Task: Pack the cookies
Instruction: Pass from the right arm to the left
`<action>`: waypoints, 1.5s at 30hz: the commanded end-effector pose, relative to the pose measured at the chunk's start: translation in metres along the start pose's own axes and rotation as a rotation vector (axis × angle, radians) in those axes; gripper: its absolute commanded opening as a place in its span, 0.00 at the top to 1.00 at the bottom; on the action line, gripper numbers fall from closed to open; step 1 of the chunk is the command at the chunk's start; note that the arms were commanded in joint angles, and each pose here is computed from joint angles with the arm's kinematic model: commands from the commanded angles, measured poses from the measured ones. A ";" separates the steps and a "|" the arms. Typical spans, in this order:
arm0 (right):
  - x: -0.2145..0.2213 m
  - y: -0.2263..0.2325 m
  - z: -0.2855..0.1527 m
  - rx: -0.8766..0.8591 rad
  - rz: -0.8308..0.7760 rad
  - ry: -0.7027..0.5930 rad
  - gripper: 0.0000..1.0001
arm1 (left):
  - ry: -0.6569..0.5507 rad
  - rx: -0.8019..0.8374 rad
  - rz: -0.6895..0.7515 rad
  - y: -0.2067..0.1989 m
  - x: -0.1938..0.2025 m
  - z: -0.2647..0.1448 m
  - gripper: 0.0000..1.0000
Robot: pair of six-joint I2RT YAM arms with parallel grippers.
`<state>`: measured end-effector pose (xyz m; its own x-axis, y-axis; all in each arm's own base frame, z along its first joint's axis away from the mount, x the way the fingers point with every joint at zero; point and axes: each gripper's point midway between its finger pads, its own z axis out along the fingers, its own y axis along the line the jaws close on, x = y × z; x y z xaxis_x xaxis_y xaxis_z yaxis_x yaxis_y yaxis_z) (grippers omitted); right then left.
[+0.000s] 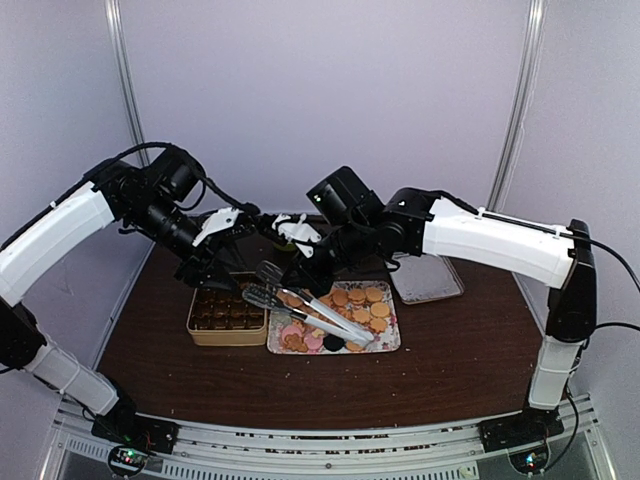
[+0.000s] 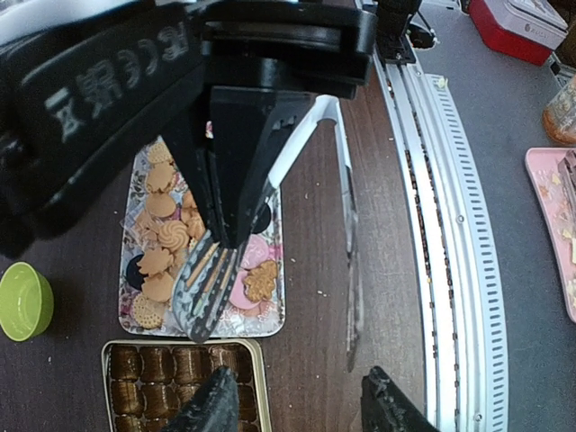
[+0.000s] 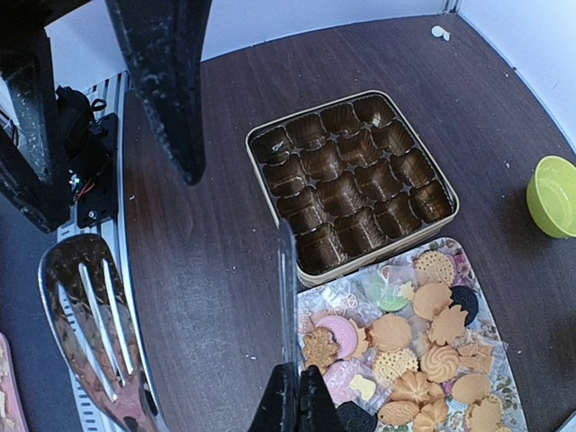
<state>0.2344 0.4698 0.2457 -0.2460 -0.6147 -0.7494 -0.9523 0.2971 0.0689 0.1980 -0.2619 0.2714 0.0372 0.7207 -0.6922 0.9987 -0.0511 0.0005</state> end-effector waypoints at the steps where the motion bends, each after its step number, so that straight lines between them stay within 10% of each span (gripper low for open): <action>1: -0.015 0.006 -0.004 -0.018 0.009 -0.037 1.00 | -0.026 -0.031 0.016 0.008 -0.009 0.005 0.50; 10: -0.024 0.005 -0.002 -0.023 0.000 -0.046 1.00 | -0.012 0.014 0.009 -0.001 -0.005 0.018 0.57; 17: -0.032 0.008 -0.001 -0.039 0.008 -0.064 1.00 | -0.021 0.041 0.003 -0.002 -0.006 0.023 0.97; 29: -0.055 -0.022 -0.063 -0.048 0.194 -0.352 0.18 | -0.167 -0.028 -0.139 0.021 -0.010 0.009 1.00; 45: -0.052 -0.066 -0.174 -0.207 0.568 -0.956 0.00 | -0.739 0.020 -0.580 0.093 -0.074 -0.093 1.00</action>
<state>0.2841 0.3522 0.3597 -0.4611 0.2314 -0.8566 -0.7755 0.3641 0.5158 0.2943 -0.2503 0.3418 -0.4882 0.1591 -0.8581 0.8571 0.2730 -0.4370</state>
